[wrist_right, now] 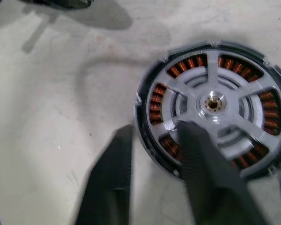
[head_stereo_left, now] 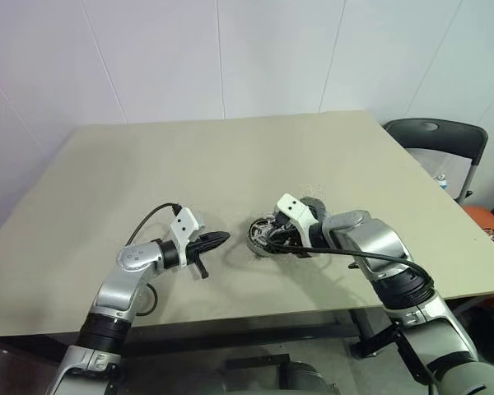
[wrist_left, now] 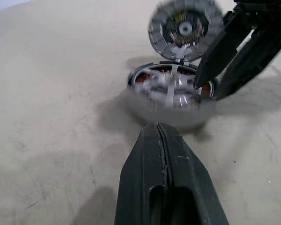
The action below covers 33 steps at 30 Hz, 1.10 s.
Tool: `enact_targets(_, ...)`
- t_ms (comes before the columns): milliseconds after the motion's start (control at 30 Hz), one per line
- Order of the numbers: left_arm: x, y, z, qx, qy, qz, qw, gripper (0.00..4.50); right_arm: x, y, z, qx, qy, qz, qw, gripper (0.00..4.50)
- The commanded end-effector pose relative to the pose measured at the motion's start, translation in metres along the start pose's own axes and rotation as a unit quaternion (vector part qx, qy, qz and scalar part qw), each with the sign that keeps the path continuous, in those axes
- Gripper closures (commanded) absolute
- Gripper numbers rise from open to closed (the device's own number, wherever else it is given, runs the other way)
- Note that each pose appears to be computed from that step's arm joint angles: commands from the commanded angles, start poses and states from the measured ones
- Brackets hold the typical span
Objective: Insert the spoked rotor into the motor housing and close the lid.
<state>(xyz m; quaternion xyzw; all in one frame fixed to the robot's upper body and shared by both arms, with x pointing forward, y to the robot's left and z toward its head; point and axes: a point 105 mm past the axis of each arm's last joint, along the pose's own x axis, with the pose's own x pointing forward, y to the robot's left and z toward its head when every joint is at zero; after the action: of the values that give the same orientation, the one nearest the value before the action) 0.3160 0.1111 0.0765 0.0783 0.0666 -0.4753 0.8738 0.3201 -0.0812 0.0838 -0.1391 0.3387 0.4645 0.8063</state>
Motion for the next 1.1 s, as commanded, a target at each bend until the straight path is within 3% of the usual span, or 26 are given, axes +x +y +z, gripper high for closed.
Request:
enact_targets(33,0.0,0.003,0.011,0.023,-0.013,0.001,1.0,4.5,-0.004,0.016,0.019,-0.049,-0.033,0.036,0.998,1.78)
enact_targets(200,0.001,0.002,0.012,0.021,-0.016,-0.004,1.0,4.5,-0.01,0.022,0.054,-0.055,-0.122,0.059,0.989,1.78)
enact_targets(333,0.0,0.0,0.013,0.016,-0.018,-0.012,1.0,4.5,-0.021,-0.006,0.081,-0.059,-0.183,-0.007,0.981,1.78)
enact_targets(433,0.0,0.0,0.012,0.016,-0.017,-0.013,1.0,4.5,-0.035,-0.04,0.096,-0.073,-0.208,-0.093,0.971,2.39)
enact_targets(633,-0.001,0.0,0.011,0.014,-0.016,-0.013,1.0,4.5,-0.07,-0.093,0.099,-0.139,-0.177,-0.226,0.948,4.4)
enact_targets(800,-0.001,0.0,0.009,0.01,-0.014,-0.014,1.0,4.5,-0.095,-0.124,0.079,-0.244,-0.072,-0.316,0.914,4.48)
enact_targets(967,0.0,-0.002,0.008,0.002,-0.016,-0.02,1.0,4.5,-0.097,-0.128,0.04,-0.275,0.031,-0.295,0.915,4.48)
enact_targets(1100,0.0,-0.002,0.009,0.001,-0.02,-0.023,1.0,4.5,-0.089,-0.121,0.014,-0.27,0.069,-0.26,0.925,4.48)
